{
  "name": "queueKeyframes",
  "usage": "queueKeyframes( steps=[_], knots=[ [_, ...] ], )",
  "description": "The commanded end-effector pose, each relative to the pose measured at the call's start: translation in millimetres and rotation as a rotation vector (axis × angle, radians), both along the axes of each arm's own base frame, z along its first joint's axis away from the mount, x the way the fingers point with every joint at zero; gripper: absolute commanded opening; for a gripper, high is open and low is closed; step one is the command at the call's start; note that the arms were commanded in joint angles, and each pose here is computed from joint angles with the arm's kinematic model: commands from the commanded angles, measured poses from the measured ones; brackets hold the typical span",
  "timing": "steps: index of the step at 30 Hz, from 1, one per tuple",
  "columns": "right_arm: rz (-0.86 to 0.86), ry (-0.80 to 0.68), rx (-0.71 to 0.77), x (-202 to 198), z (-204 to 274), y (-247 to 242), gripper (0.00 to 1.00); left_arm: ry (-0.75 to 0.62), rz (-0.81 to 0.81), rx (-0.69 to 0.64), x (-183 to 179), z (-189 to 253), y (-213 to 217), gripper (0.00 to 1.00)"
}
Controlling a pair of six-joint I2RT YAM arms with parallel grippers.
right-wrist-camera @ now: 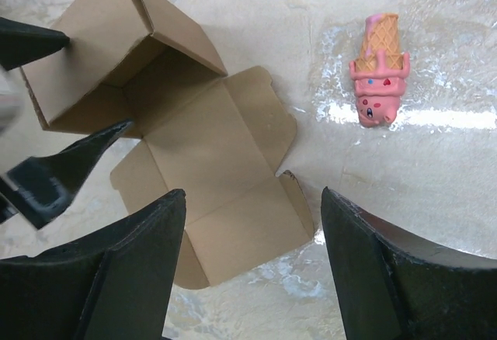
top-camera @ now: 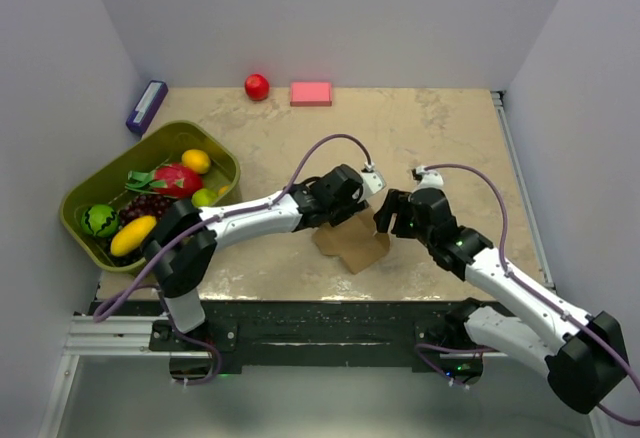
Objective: Fold the paper box
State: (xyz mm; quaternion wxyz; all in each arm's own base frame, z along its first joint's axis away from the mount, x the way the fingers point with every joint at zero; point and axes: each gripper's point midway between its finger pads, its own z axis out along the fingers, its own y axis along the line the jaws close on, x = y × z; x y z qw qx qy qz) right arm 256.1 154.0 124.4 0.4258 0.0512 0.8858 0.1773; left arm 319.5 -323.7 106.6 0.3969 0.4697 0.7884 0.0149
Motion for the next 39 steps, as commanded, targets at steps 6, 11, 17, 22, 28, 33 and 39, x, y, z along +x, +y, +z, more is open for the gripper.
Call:
queueKeyframes(
  steps=[6, 11, 17, 22, 28, 33, 39],
  knots=[
    [-0.02, -0.041, 0.021, 2.2, 7.0, -3.0, 0.74, -0.199, 0.139, 0.101, 34.9, 16.2, 16.9, 0.59],
    [-0.022, -0.05, 0.027, 2.3, 9.5, -3.1, 0.74, -0.24, 0.166, 0.119, 42.0, 18.2, 19.6, 0.47],
    [-0.021, -0.058, 0.03, 0.9, 16.6, -3.9, 0.74, -0.245, 0.2, 0.108, 51.6, 23.4, 23.2, 0.36],
    [-0.003, -0.058, 0.012, -1.6, 26.3, -5.4, 0.74, -0.171, 0.245, 0.059, 65.4, 16.1, 33.8, 0.26],
    [0.026, -0.043, 0.023, -5.5, 40.2, -1.0, 0.74, -0.083, 0.278, 0.0, 77.8, -2.2, 46.0, 0.09],
    [0.044, -0.053, 0.062, -6.3, 60.5, 5.5, 0.74, -0.018, 0.3, -0.05, 85.7, -10.0, 55.1, 0.01],
    [0.031, -0.025, 0.097, -1.9, 71.8, 13.2, 0.73, 0.03, 0.311, -0.08, 87.5, -14.0, 58.4, 0.01]
  ],
)
